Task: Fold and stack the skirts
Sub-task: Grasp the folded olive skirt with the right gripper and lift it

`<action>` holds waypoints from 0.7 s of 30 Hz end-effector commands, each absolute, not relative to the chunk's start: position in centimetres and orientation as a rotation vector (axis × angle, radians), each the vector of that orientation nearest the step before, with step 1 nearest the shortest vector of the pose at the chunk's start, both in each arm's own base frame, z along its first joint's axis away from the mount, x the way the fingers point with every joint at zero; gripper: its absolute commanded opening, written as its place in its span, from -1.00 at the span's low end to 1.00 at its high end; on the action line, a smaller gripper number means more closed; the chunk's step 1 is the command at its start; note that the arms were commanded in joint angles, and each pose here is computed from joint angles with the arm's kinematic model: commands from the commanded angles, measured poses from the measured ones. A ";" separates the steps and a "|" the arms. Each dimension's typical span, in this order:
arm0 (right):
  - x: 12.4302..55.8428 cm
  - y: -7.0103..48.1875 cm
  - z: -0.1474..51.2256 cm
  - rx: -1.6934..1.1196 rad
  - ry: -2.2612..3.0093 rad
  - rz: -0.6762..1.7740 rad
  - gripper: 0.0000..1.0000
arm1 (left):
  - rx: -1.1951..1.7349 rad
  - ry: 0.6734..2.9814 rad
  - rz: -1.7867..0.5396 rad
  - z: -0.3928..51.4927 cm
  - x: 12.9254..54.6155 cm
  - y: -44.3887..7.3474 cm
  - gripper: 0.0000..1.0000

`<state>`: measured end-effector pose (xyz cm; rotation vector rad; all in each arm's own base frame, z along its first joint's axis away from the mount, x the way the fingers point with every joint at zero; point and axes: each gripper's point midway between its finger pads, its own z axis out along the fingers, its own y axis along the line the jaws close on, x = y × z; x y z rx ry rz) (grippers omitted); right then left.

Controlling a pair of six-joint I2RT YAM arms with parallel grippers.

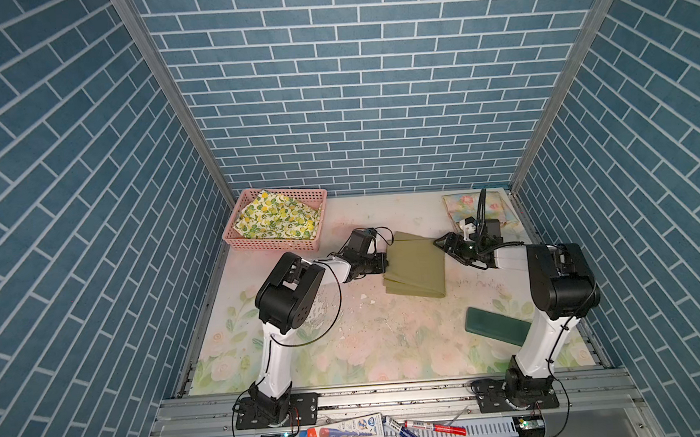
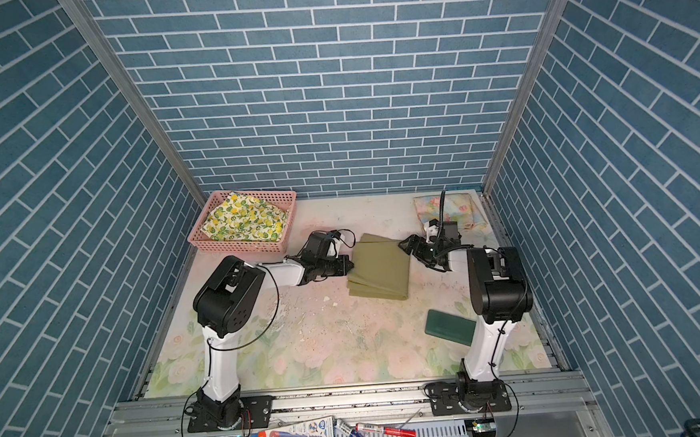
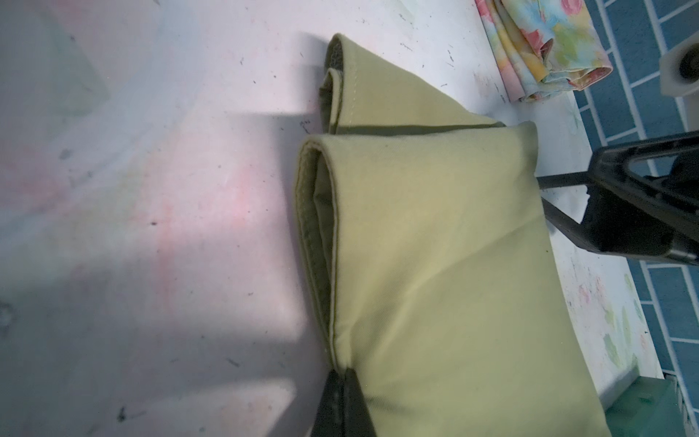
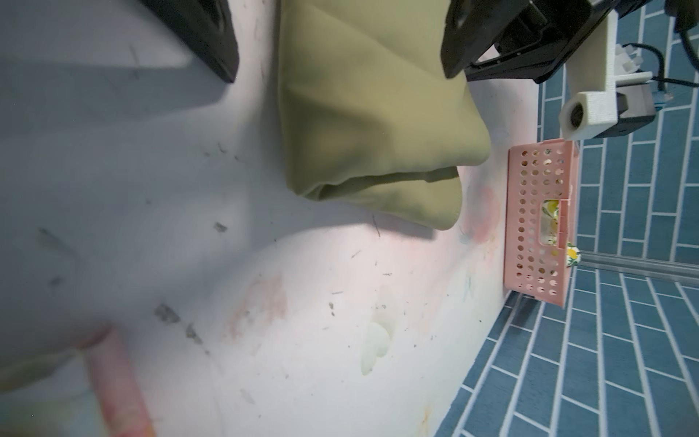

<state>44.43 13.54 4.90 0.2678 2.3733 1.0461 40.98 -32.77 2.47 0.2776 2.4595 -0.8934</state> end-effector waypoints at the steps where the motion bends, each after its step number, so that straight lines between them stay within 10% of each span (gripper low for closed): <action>1: 42.4 13.8 -0.5 0.401 2.520 1.078 0.64 | 0.289 2.606 -0.821 -1.8 38.7 -31.9 -1.00; 21: 41.3 18.3 -2.6 0.102 2.549 1.178 0.23 | 0.297 2.609 -0.833 -1.8 39.1 -32.2 -1.00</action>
